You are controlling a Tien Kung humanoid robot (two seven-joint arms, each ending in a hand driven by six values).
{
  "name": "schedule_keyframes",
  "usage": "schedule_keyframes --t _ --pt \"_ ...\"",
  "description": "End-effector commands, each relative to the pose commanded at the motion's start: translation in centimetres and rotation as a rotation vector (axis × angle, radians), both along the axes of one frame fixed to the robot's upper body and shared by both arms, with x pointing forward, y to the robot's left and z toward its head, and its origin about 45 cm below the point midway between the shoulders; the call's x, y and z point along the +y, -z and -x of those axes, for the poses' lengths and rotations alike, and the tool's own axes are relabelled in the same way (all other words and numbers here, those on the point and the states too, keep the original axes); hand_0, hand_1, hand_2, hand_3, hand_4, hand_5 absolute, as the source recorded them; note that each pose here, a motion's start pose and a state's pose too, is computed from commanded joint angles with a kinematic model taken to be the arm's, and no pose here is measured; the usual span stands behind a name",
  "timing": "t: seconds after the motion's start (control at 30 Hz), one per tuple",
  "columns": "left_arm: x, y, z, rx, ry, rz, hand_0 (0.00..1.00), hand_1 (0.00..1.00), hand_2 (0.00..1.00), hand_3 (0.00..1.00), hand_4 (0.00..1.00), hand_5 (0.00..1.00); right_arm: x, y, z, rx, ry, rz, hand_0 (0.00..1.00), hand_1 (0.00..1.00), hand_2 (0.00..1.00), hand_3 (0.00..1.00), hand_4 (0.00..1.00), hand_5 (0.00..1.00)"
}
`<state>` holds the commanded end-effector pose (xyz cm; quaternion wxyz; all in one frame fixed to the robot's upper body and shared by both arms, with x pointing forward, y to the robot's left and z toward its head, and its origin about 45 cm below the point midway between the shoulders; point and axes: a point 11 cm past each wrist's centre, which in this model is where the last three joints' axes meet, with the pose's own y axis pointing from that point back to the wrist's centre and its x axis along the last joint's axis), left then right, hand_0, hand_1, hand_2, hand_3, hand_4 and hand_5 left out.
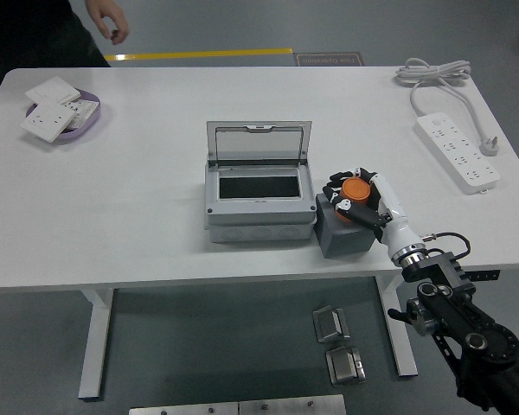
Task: Pick up the cylinder from the cube,place it in the box,flap close box
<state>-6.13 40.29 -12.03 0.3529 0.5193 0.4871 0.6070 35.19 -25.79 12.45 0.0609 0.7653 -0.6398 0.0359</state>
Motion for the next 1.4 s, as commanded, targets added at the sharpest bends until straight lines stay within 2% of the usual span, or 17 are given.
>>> schedule_keyframes --t 0.17,0.2,0.37,0.4,0.57,0.6,0.77,0.8,0.9,1.07,1.17,1.2,1.27,1.37,1.4 --pt "0.1 0.0 -0.09 -0.002 0.0 -0.001 0.573 0.619 0.6 0.619 0.644 0.142 0.1 -0.1 -0.1 0.001 0.004 0.003 0.638 0.599 0.484 0.466 0.608 0.002" --pt "0.1 0.0 -0.11 -0.002 0.0 -0.001 0.573 0.62 0.601 0.617 0.649 0.14 0.1 -0.1 -0.1 0.001 0.005 0.003 0.543 0.558 0.442 0.417 0.312 0.002" --pt "0.1 0.0 -0.11 -0.003 -0.001 -0.002 0.573 0.62 0.601 0.617 0.649 0.14 0.1 -0.1 -0.2 0.004 0.01 -0.001 0.543 0.558 0.442 0.417 0.312 0.002" --pt "0.1 0.0 -0.1 -0.003 -0.001 -0.002 0.573 0.621 0.601 0.617 0.65 0.141 0.1 -0.1 -0.2 0.003 0.01 -0.002 0.499 0.529 0.413 0.379 0.147 0.002" --pt "0.1 0.0 -0.05 -0.003 -0.002 -0.002 0.573 0.621 0.601 0.617 0.65 0.141 0.3 -0.4 -0.3 -0.004 0.01 -0.006 0.499 0.529 0.413 0.379 0.147 0.002" --pt "0.1 0.0 -0.04 -0.002 -0.002 -0.002 0.573 0.622 0.602 0.617 0.653 0.143 0.3 -0.4 -0.3 -0.007 0.009 -0.006 0.431 0.484 0.38 0.313 0.002 0.002" --pt "0.1 0.0 0.02 0.0 -0.002 -0.003 0.573 0.622 0.602 0.617 0.653 0.143 0.3 -1.0 -0.7 -0.022 0.006 -0.005 0.431 0.484 0.38 0.313 0.002 0.002" --pt "0.1 0.0 0.02 0.0 -0.002 -0.004 0.573 0.623 0.602 0.617 0.657 0.147 0.3 -1.1 -0.8 -0.026 0.006 -0.004 0.421 0.442 0.353 0.289 0.002 0.002" --pt "0.2 -0.1 0.01 0.0 -0.003 -0.005 0.573 0.623 0.602 0.617 0.657 0.147 0.4 -1.8 -1.2 -0.042 0.004 0.003 0.421 0.442 0.353 0.289 0.002 0.002" --pt "0.2 -0.1 0.24 0.005 -0.008 -0.006 0.572 0.623 0.603 0.617 0.662 0.154 1.2 -4.0 -2.1 -0.098 -0.014 0.082 0.414 0.412 0.317 0.257 0.002 0.002" --pt "0.2 -0.1 0.48 0.01 -0.013 -0.007 0.572 0.623 0.603 0.617 0.662 0.154 2.9 -5.8 -2.7 -0.146 -0.051 0.169 0.414 0.412 0.317 0.257 0.002 0.002" --pt "0.2 -0.1 0.55 0.012 -0.015 -0.008 0.572 0.623 0.603 0.617 0.665 0.159 3.7 -6.3 -2.9 -0.161 -0.065 0.198 0.294 0.34 0.304 0.242 0.002 0.002" --pt "0.2 -0.1 0.64 0.014 -0.015 -0.009 0.572 0.623 0.603 0.617 0.665 0.159 5.4 -7.2 -3.3 -0.19 -0.093 0.26 0.294 0.34 0.304 0.242 0.002 0.002" --pt "0.3 -0.1 0.59 0.013 -0.016 -0.011 0.572 0.623 0.603 0.617 0.665 0.159 7.8 -7.6 -3.7 -0.224 -0.129 0.357 0.294 0.34 0.304 0.242 0.002 0.002" --pt "0.4 -0.1 0.55 0.012 -0.015 -0.011 0.572 0.623 0.603 0.617 0.665 0.163 8.8 -7.6 -3.8 -0.232 -0.146 0.397 0.136 0.253 0.294 0.239 0.002 0.002"
